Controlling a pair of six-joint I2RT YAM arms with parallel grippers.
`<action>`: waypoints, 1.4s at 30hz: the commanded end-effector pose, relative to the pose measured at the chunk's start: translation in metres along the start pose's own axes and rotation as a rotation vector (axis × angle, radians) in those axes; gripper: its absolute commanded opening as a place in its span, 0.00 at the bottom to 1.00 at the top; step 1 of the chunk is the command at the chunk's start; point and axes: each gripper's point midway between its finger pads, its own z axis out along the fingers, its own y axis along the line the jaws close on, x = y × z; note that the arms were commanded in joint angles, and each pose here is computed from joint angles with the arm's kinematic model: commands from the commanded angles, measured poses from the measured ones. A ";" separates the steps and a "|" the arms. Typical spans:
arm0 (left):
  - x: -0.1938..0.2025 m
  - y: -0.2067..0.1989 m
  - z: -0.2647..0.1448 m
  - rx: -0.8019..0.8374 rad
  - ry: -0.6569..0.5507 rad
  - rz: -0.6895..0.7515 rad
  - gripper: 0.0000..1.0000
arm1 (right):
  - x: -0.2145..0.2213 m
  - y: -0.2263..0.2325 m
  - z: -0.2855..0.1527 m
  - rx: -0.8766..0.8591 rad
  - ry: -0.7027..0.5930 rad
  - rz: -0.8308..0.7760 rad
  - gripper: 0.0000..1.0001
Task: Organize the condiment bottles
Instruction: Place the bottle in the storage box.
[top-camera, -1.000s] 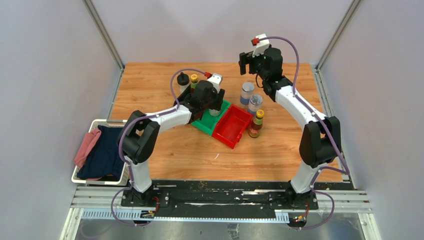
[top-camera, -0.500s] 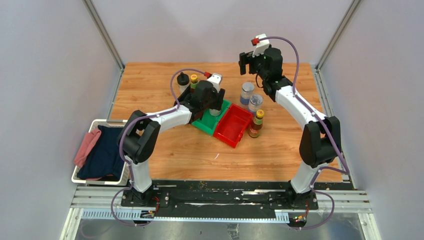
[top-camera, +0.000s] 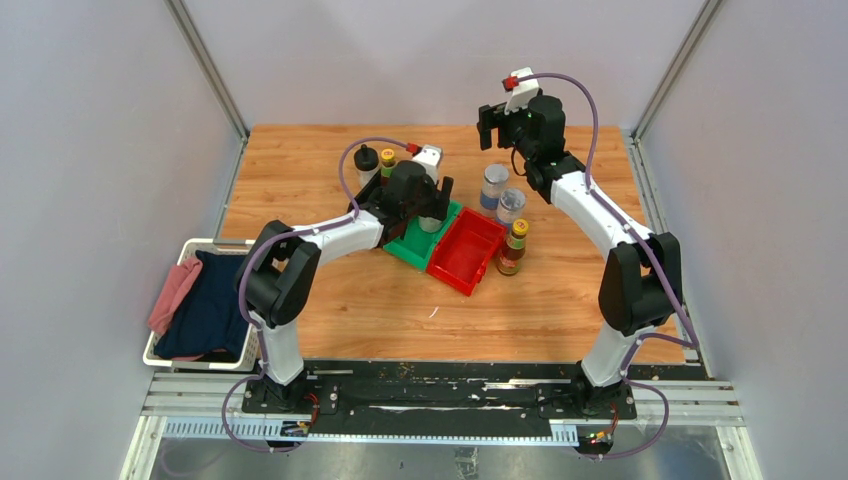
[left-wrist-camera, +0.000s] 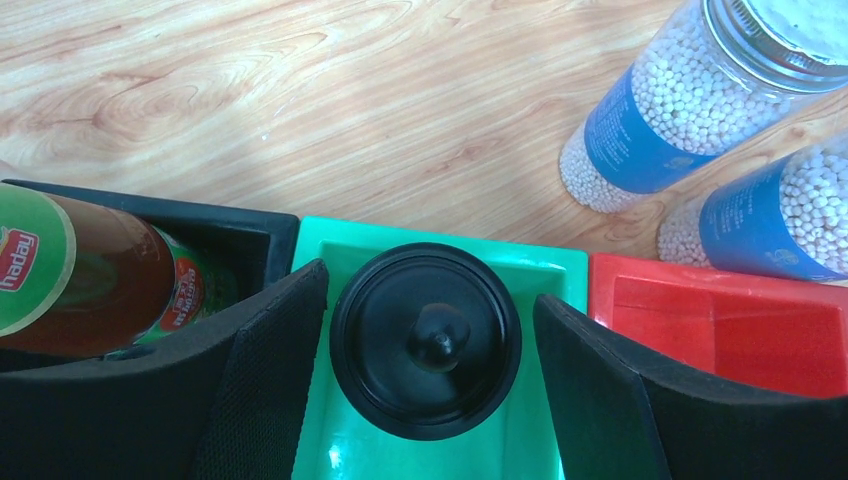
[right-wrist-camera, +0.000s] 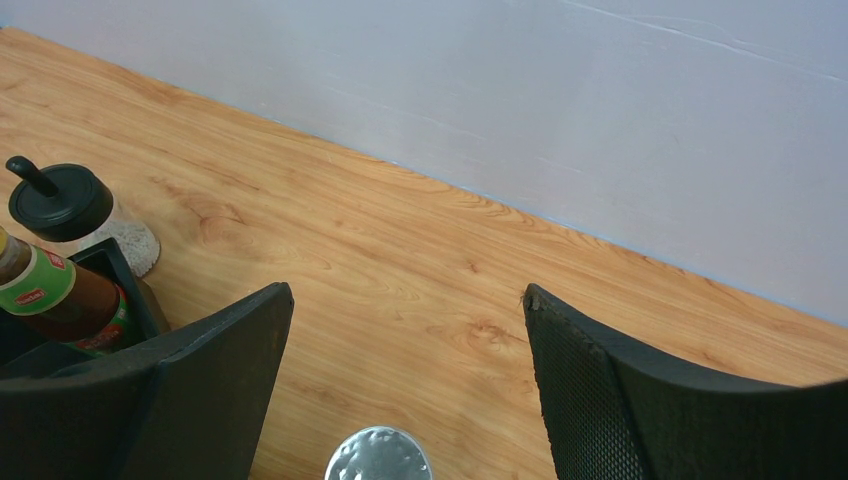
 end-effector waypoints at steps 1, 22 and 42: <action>-0.015 0.008 -0.010 -0.031 -0.047 -0.018 0.81 | 0.003 -0.010 0.003 0.012 0.000 0.014 0.89; -0.175 0.052 -0.142 -0.360 -0.152 -0.033 0.89 | -0.018 -0.006 -0.009 -0.009 -0.047 0.037 0.89; -0.160 0.171 -0.088 -0.305 0.160 -0.422 0.87 | -0.036 0.004 -0.024 -0.027 -0.073 0.042 0.89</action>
